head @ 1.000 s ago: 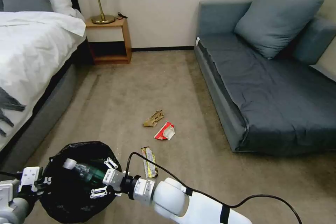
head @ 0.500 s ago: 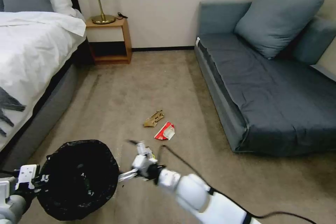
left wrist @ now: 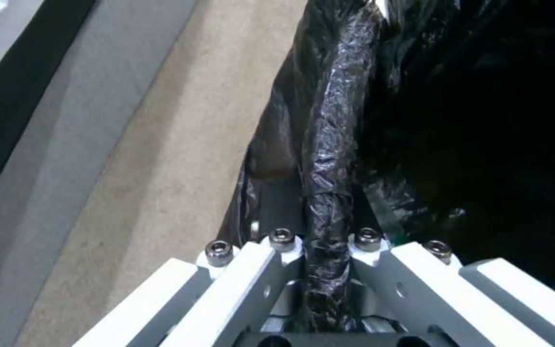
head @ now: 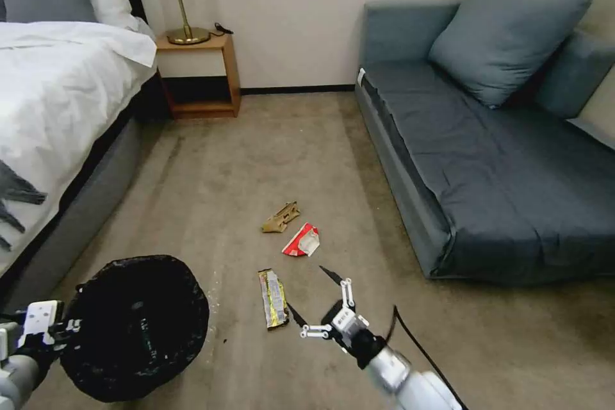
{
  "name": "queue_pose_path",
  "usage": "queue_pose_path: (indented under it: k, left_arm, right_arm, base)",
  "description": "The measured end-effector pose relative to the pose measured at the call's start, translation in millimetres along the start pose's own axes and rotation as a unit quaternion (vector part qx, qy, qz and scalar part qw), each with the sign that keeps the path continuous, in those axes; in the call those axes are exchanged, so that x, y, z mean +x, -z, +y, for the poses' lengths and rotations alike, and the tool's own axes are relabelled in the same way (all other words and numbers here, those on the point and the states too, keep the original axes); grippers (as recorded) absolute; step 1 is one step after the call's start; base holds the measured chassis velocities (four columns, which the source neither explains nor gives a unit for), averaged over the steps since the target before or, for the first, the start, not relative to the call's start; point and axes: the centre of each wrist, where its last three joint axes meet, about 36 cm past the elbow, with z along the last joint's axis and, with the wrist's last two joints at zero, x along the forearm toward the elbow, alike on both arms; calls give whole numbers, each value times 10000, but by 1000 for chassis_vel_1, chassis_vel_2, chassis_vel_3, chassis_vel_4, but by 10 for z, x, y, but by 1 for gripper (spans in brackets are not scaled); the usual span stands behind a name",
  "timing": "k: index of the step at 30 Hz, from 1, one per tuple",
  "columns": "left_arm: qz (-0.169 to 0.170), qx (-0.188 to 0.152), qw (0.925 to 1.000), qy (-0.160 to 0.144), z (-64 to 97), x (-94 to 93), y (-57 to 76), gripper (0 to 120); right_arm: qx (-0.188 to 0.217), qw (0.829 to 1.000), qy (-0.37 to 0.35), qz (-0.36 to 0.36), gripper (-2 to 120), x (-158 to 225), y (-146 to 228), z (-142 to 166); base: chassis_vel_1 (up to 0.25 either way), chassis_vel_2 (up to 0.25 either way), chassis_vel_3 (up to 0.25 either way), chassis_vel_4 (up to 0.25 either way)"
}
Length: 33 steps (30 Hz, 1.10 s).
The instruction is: Pick up the trash bin, then pick up the garbage on the floor and place it into the trash bin.
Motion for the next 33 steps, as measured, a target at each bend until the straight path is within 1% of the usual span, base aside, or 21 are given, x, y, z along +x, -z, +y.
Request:
queue_pose_path:
  k: [3, 8, 16, 20, 23, 30, 33]
  left_arm:
    - [-12, 13, 10000, -7, -17, 28, -4, 2]
    - [-9, 15, 10000, 59, 30, 73, -4, 2]
    - [-65, 25, 9999, 126, 124, 102, 46, 2]
    - [-97, 47, 9998, 153, 167, 100, 70, 2]
    - [-145, 68, 9997, 196, 240, 87, 113, 2]
    - [-172, 102, 9996, 204, 271, 56, 130, 2]
    - [-170, 104, 9996, 215, 286, 39, 135, 2]
  right_arm:
    - [-114, 9998, -167, -55, 100, -54, 62, 32]
    - [-148, 9999, -29, -18, 100, -85, 83, 62]
    - [-216, 9996, 178, -56, 100, -99, 54, 20]
    - [-196, 9996, 207, -41, 100, -99, 40, 5]
    - [-179, 9995, 247, 18, 100, -105, 18, -5]
    - [-171, 9992, 326, 164, 100, -121, 10, 21]
    - [-206, 9973, 575, 418, 100, -88, 1, 30]
  base:
    - [0, 0, 0, 0]
    - [0, 0, 0, 0]
    - [-29, 27, 30, -31]
    - [-130, 135, 140, -120]
    - [-200, 200, 196, -220]
    - [-217, 216, 225, -217]
    - [-168, 164, 180, -187]
